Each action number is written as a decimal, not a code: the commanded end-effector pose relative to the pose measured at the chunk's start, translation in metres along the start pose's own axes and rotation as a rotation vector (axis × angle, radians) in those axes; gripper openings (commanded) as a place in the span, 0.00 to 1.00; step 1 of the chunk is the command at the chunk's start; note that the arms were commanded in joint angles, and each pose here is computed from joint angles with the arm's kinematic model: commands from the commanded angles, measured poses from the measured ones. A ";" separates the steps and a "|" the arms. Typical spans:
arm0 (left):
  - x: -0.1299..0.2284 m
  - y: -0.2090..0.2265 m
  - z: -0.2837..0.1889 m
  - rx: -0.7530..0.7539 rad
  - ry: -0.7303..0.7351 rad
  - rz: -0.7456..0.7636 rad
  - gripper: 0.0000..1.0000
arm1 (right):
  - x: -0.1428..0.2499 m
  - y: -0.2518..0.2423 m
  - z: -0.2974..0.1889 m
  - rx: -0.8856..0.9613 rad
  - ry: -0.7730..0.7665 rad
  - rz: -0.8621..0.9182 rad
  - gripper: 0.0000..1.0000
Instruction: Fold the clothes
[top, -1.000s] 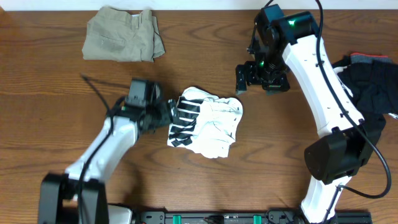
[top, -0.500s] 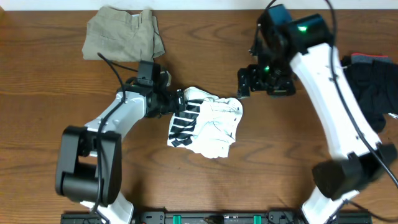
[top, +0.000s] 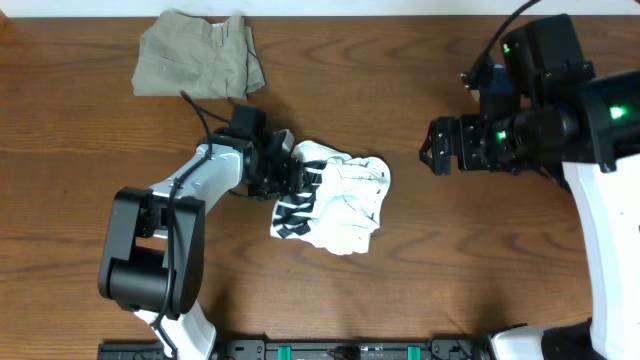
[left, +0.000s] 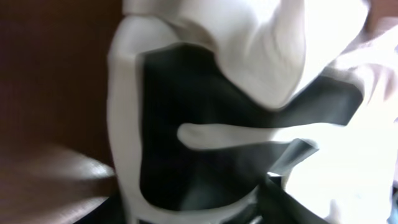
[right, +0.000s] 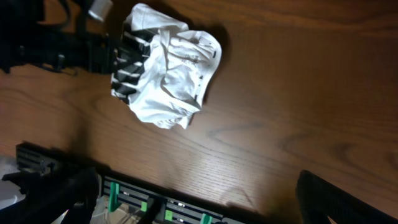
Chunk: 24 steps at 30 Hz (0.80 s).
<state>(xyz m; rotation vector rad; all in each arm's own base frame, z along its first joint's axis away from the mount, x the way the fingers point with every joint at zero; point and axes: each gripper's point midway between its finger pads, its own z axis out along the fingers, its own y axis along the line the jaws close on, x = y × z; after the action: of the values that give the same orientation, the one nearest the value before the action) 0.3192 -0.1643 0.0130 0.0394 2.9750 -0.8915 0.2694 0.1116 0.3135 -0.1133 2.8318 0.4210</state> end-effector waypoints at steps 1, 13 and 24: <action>0.015 -0.001 0.006 0.026 0.064 0.011 0.34 | 0.000 -0.003 -0.008 0.005 -0.027 -0.013 0.99; 0.002 0.058 -0.016 -0.137 -0.019 -0.358 0.06 | 0.008 -0.007 0.005 0.015 0.028 -0.002 0.99; 0.002 0.105 -0.045 -0.145 -0.062 -0.617 0.06 | 0.008 0.045 0.095 -0.304 0.098 -0.109 0.92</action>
<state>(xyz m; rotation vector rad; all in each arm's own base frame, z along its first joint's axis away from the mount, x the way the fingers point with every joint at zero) 0.3270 -0.0662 0.0036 -0.8451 2.9813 -0.8123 0.2953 0.1446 0.2524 -0.2195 2.8237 0.5908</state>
